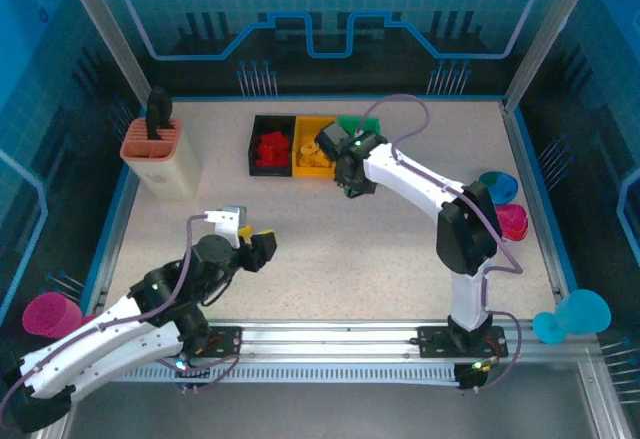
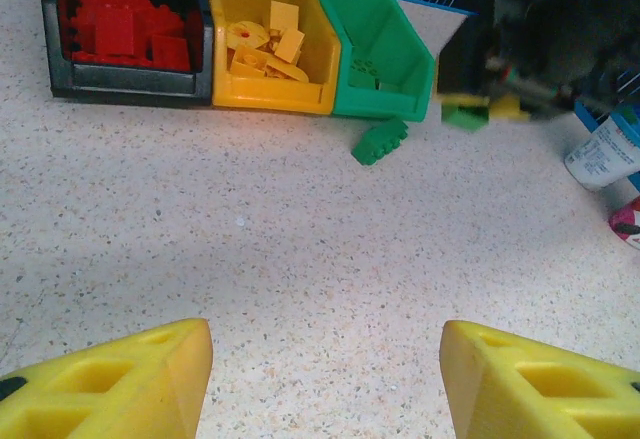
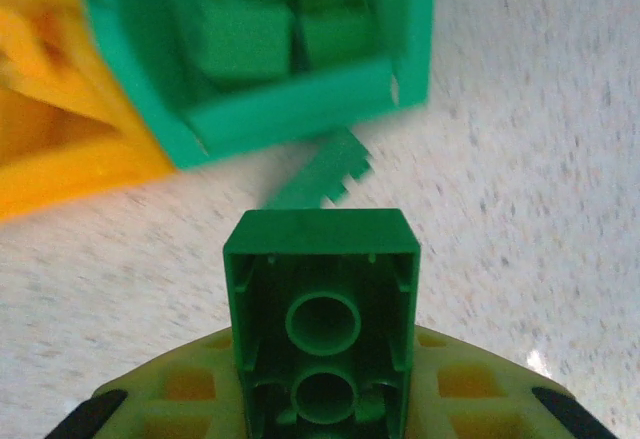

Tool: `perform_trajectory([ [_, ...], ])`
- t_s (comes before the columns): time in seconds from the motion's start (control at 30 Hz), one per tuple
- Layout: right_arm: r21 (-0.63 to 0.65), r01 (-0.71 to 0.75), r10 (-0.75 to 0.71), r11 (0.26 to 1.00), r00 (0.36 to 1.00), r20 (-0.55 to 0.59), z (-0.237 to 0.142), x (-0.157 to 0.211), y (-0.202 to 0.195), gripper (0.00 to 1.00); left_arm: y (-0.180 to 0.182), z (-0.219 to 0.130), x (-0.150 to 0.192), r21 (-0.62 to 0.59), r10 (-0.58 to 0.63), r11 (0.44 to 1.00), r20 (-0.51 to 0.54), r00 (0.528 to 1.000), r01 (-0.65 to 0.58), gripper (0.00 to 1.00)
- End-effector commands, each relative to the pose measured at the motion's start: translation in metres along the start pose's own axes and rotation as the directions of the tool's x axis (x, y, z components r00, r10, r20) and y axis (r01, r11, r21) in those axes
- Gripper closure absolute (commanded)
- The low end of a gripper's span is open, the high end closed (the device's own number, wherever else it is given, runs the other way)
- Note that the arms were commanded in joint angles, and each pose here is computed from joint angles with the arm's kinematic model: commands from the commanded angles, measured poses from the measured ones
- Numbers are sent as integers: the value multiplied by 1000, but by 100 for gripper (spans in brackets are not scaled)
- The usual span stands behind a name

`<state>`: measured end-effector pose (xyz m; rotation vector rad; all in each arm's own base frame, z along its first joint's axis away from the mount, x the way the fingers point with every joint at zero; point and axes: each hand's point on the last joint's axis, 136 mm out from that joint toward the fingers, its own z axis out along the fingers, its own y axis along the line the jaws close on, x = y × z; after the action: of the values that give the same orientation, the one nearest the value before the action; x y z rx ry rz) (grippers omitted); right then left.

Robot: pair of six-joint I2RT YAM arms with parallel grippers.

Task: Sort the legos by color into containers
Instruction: Pick up the lego from the center of the table, then place the lego in the container.

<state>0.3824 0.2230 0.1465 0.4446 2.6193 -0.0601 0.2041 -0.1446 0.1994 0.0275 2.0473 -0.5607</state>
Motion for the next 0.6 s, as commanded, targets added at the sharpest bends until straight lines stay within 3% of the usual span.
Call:
perform_trajectory([
  [0.0, 11, 114, -114, 993, 992, 52, -5, -31, -3, 75, -2, 0, -1, 8, 20, 1000, 7, 1000, -20, 37],
  [0.3, 26, 160, -160, 987, 987, -16, 30, -71, -5, 75, -2, -3, 5, 17, 22, 1000, -16, 1000, -22, 37],
  [0.57, 57, 171, -168, 984, 985, -48, 57, -85, -6, 74, -4, -4, 5, 23, 27, 999, -20, 999, -27, 38],
])
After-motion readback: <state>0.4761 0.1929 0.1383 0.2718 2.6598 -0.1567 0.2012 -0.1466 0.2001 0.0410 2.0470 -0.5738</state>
